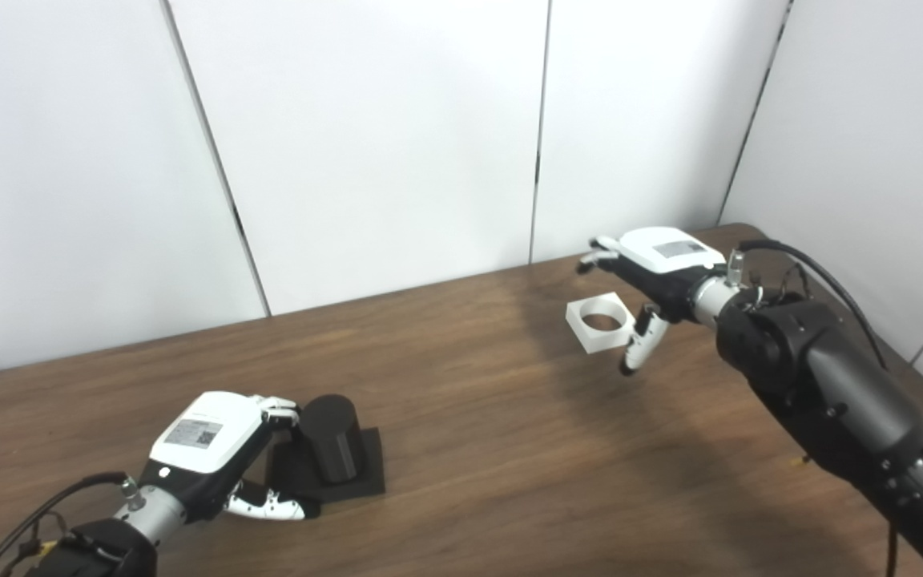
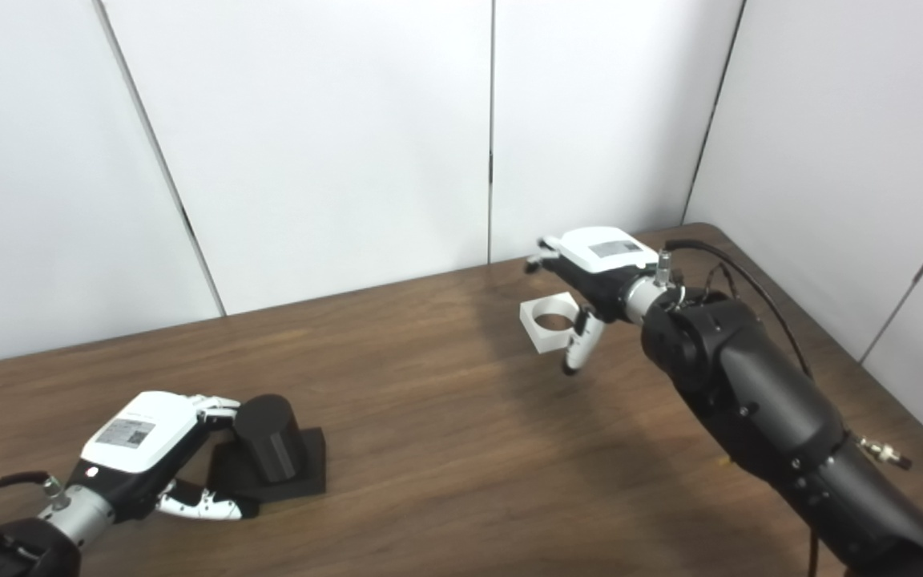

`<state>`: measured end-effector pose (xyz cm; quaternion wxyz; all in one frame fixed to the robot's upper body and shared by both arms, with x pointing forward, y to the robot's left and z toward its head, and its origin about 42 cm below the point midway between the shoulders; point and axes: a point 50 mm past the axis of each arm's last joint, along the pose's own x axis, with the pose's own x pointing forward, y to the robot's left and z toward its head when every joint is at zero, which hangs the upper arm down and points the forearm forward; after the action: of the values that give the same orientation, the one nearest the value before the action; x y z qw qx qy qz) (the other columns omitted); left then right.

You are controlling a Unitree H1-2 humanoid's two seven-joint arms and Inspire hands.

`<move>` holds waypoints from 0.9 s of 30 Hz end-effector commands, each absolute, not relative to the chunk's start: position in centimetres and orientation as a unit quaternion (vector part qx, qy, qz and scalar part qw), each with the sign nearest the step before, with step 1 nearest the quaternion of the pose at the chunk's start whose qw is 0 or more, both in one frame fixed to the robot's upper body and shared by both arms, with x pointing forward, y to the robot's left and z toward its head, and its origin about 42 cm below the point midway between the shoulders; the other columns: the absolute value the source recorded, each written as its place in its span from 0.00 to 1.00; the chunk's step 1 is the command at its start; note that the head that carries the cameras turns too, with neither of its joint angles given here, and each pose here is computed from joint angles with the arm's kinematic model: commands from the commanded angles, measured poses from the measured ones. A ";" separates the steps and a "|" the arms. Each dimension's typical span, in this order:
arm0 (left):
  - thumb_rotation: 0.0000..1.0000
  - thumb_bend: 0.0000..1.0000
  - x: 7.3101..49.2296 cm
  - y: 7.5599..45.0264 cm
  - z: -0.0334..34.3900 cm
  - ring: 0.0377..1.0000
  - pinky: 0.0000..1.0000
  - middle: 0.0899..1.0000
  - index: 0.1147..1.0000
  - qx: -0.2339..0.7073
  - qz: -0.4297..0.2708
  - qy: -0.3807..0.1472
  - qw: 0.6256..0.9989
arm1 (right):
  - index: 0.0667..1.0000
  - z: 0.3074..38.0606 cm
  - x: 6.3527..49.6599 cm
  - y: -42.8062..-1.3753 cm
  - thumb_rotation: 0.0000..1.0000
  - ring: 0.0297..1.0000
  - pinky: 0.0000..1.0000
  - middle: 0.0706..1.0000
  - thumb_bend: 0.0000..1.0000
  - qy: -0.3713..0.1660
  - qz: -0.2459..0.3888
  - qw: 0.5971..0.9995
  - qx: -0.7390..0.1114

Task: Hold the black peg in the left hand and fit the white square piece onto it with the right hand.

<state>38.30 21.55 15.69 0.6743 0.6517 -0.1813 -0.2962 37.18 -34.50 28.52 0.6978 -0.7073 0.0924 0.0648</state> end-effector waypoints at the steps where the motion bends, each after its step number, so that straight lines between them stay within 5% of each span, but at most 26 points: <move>1: 0.06 0.52 35.5 23.5 11.1 0.78 0.77 0.79 0.43 0.676 -0.371 -0.108 0.628 | 0.88 31.8 38.6 -35.1 0.12 1.00 0.95 0.99 0.89 0.074 0.017 0.674 -0.735; 27: 0.07 0.52 35.2 23.2 11.1 0.79 0.77 0.80 0.43 0.672 -0.370 -0.110 0.632 | 0.86 27.0 43.2 -35.6 0.14 0.92 0.83 0.93 0.89 0.098 0.028 0.665 -0.740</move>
<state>38.03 21.85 15.47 0.6778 0.6485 -0.1856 -0.2926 42.40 -35.73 24.16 0.6651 -0.7325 0.1351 0.0528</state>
